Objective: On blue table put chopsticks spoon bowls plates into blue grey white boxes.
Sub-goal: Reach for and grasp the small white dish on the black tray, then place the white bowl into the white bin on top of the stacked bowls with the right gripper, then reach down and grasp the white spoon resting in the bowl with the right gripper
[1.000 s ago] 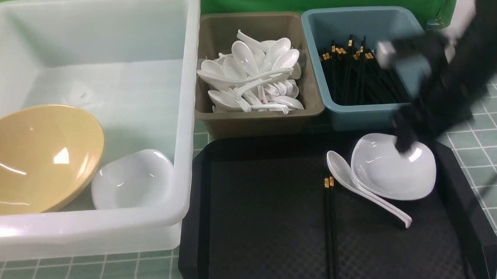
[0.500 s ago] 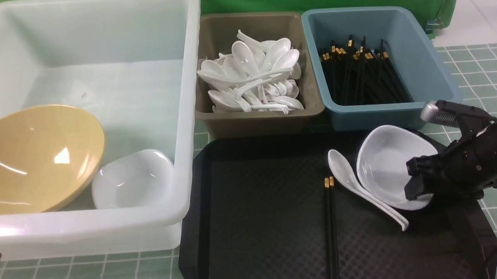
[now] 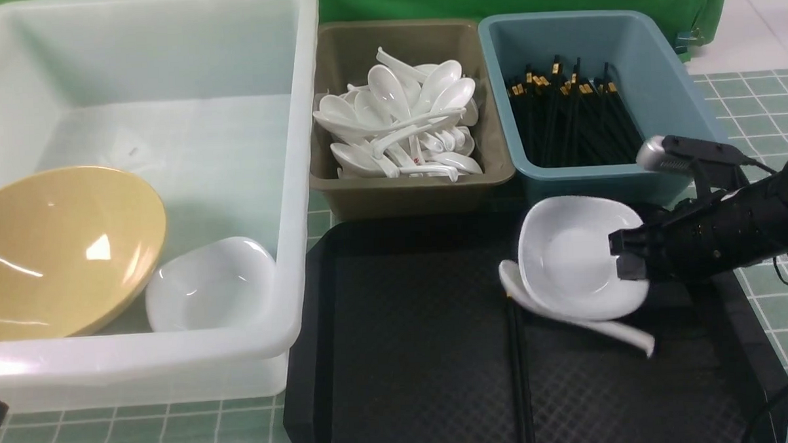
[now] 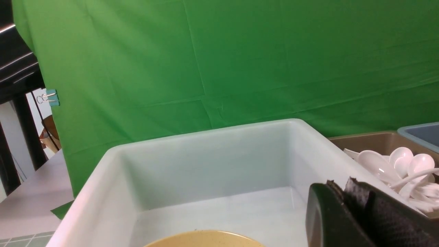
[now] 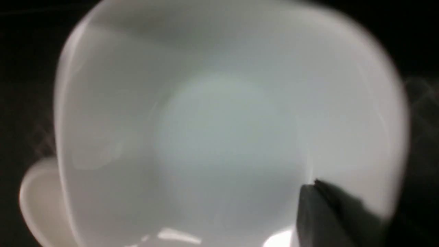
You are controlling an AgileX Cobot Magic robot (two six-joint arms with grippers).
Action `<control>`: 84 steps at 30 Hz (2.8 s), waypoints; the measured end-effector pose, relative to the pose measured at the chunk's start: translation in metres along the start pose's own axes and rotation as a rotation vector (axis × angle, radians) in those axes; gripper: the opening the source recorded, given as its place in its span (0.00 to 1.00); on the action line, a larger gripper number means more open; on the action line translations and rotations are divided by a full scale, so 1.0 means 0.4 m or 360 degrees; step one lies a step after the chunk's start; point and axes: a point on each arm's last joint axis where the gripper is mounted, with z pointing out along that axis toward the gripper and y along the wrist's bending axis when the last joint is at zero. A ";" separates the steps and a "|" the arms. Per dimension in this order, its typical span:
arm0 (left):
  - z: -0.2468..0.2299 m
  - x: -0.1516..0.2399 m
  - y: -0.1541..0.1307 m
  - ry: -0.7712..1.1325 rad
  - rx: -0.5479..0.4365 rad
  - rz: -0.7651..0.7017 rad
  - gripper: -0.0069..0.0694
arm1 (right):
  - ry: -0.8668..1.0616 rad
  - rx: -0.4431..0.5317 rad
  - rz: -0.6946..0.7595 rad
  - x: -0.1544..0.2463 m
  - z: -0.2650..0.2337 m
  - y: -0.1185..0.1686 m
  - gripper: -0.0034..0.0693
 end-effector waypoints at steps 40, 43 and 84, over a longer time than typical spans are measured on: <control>-0.004 -0.006 -0.002 -0.0044 0.0013 0.0084 0.12 | -0.0235 -0.0563 -0.2462 -0.107 0.074 0.854 0.14; -0.004 -0.004 -0.001 -0.0036 0.0007 0.0088 0.12 | -0.0207 -0.0555 -0.2411 -0.104 0.087 0.852 0.20; 0.398 -0.166 -0.024 0.1414 0.0278 -0.0163 0.10 | 0.0307 -0.0078 -0.1399 -0.193 -0.222 0.488 0.14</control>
